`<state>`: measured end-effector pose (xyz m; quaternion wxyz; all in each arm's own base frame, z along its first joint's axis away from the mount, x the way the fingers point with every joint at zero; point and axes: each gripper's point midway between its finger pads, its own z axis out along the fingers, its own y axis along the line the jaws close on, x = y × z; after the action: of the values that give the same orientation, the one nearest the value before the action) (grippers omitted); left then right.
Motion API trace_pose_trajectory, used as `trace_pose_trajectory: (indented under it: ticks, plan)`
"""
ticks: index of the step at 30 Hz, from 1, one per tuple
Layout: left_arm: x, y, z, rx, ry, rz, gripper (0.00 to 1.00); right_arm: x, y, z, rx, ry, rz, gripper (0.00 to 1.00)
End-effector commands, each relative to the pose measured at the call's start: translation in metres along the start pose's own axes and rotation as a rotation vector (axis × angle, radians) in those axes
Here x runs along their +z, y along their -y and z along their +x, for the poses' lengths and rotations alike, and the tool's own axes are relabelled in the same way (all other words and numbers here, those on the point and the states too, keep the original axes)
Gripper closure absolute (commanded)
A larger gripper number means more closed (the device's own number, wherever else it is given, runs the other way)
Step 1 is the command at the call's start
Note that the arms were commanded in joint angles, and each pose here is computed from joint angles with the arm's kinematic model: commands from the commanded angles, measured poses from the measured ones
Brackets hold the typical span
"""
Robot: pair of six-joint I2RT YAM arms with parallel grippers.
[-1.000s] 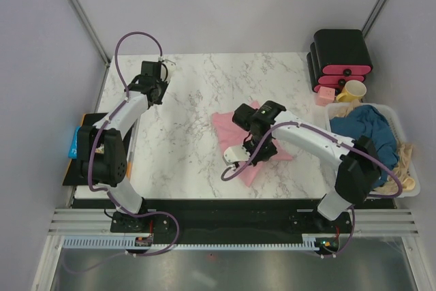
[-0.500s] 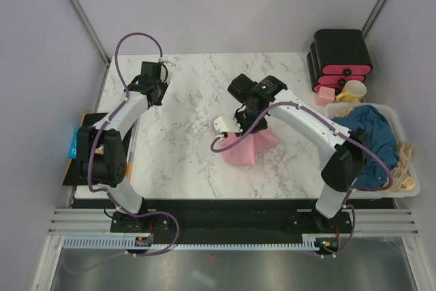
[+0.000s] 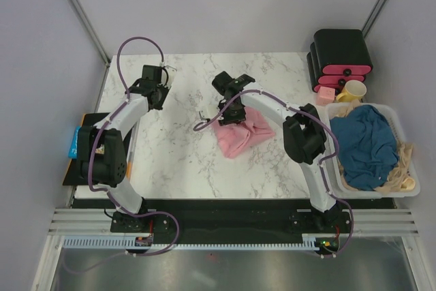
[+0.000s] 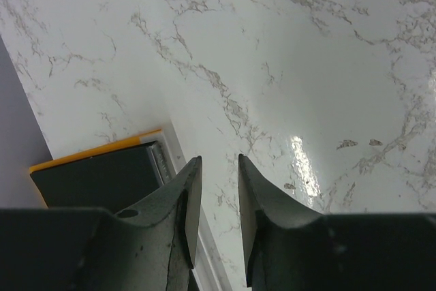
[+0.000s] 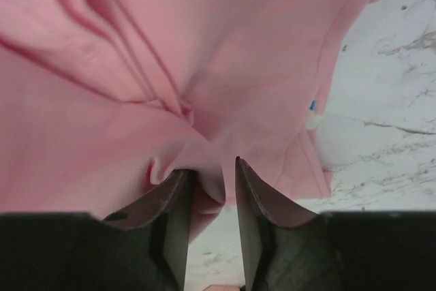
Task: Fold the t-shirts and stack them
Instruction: Fold the long partially folded tshirt into a neat square
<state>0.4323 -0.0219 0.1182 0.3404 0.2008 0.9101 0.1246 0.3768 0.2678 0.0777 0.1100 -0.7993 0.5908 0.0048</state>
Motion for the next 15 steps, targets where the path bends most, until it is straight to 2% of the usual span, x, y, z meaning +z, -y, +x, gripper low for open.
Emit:
trace_pose_trajectory:
  ticks: [1, 3, 5, 7, 11, 15]
  plan:
    - [-0.003, 0.0, -0.002, 0.0, 0.021, 0.013, 0.65, 0.009, 0.052, -0.007, 0.03, 0.043, 0.198, 0.54]
    - [-0.002, 0.001, -0.002, -0.001, 0.021, 0.017, 0.64, 0.02, 0.069, 0.004, 0.055, 0.014, 0.277, 0.4]
    - [-0.002, 0.002, 0.0, -0.001, 0.016, 0.022, 0.64, 0.021, 0.087, 0.016, 0.103, -0.023, 0.366, 0.31]
    - [0.0, 0.005, 0.003, -0.001, 0.009, 0.031, 0.64, 0.013, 0.107, 0.017, 0.166, 0.006, 0.471, 0.2]
    - [0.001, 0.008, 0.007, -0.004, 0.001, 0.041, 0.64, -0.024, 0.132, 0.018, 0.207, 0.031, 0.653, 0.11]
    - [0.003, 0.011, 0.01, -0.015, -0.007, 0.05, 0.64, -0.063, 0.154, 0.028, 0.287, 0.011, 0.829, 0.11]
